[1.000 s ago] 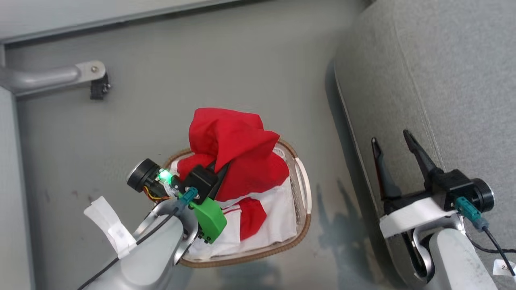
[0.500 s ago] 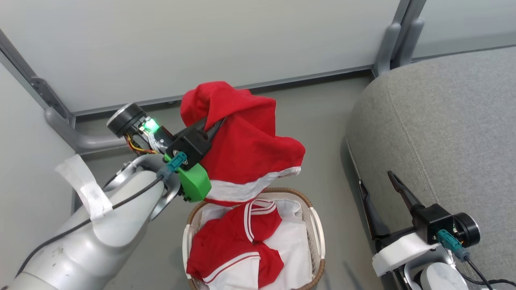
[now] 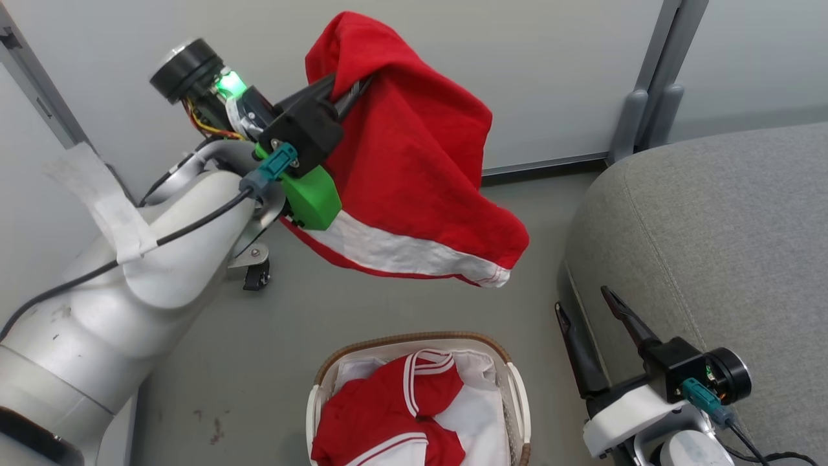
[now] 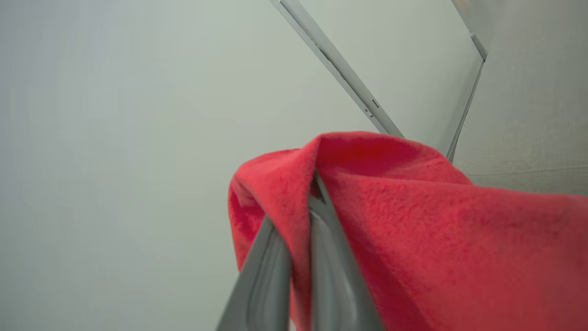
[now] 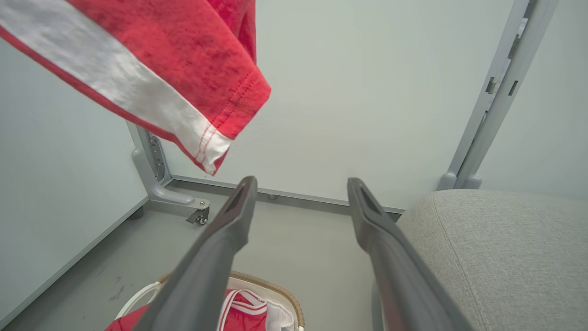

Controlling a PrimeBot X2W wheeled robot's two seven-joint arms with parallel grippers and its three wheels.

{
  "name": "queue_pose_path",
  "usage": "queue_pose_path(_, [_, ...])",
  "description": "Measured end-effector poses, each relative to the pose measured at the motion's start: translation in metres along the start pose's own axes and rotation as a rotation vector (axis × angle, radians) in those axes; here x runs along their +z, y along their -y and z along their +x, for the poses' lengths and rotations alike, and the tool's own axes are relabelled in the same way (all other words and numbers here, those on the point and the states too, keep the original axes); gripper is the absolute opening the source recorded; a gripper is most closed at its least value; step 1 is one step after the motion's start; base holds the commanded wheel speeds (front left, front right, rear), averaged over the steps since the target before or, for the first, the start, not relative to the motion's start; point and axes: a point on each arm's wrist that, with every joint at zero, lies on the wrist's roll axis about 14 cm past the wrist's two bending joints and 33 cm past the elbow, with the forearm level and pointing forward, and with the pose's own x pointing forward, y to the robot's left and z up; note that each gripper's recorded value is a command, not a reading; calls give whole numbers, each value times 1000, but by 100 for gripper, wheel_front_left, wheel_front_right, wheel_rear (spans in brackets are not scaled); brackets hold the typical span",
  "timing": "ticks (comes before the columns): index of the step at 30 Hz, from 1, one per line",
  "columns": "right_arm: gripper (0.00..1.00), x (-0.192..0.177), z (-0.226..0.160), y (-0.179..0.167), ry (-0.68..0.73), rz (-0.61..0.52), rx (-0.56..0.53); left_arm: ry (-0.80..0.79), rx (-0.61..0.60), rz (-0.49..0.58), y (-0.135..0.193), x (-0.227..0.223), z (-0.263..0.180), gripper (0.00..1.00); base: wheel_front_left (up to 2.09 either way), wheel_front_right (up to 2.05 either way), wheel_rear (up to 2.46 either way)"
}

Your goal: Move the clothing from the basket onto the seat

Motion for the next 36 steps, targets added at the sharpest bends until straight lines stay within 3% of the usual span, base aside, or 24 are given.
queue_pose_path(12, [100,15,27,-30,42,-46,113,81,-25,42,-4,38,12,0,0,0,0])
queue_pose_path(22, [100,8,53,-60,13,-72,225,85,-58,37,10,42,13,0,0,0,0])
queue_pose_path(36, [100,53,72,-93,143,-119,334,96,-76,23,18,48,10,0,0,0,0])
